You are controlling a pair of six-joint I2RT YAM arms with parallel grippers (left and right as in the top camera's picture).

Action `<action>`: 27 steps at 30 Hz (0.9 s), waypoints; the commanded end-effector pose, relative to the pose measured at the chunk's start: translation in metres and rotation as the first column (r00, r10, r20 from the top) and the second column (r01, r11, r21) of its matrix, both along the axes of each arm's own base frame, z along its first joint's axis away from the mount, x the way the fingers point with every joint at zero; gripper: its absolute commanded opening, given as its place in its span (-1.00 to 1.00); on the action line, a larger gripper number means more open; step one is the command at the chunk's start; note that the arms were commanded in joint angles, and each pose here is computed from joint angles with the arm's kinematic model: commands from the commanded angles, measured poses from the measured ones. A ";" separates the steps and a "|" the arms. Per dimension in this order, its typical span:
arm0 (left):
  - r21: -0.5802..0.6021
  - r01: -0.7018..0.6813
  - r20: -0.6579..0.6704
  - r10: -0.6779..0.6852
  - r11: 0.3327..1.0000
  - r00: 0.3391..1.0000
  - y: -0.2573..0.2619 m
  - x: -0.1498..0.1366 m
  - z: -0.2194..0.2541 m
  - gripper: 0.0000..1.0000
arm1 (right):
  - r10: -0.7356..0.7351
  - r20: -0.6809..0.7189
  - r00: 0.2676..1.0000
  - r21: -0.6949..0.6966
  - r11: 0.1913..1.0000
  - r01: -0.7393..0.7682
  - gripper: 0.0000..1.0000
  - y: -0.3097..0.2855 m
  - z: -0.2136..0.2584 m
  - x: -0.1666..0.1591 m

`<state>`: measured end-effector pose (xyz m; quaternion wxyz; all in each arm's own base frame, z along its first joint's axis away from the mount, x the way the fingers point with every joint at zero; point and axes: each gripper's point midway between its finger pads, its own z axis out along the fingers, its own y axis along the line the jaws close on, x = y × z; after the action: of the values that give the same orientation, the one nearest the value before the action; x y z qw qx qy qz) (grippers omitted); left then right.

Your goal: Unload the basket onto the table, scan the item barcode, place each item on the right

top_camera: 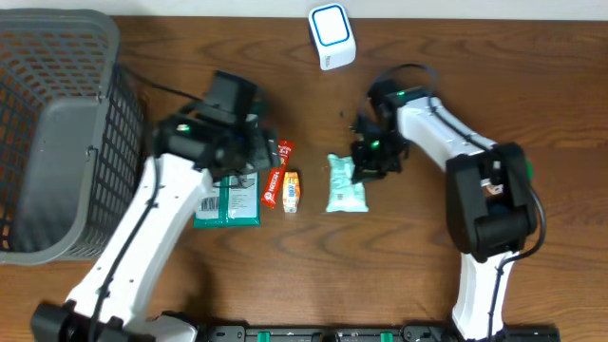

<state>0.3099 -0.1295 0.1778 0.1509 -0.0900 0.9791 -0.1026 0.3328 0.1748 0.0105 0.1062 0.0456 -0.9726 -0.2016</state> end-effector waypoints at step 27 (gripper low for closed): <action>-0.299 0.436 -0.180 -0.499 0.849 0.848 -0.179 -0.028 -0.135 -0.81 | -0.115 0.003 0.993 -0.044 0.992 0.115 -0.20 -0.044 0.001 0.013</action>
<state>0.2946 -0.2924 0.0444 0.0148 0.0834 0.9774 -0.1935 0.3462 0.1263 0.0066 0.0987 -0.0058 -0.9783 -0.1819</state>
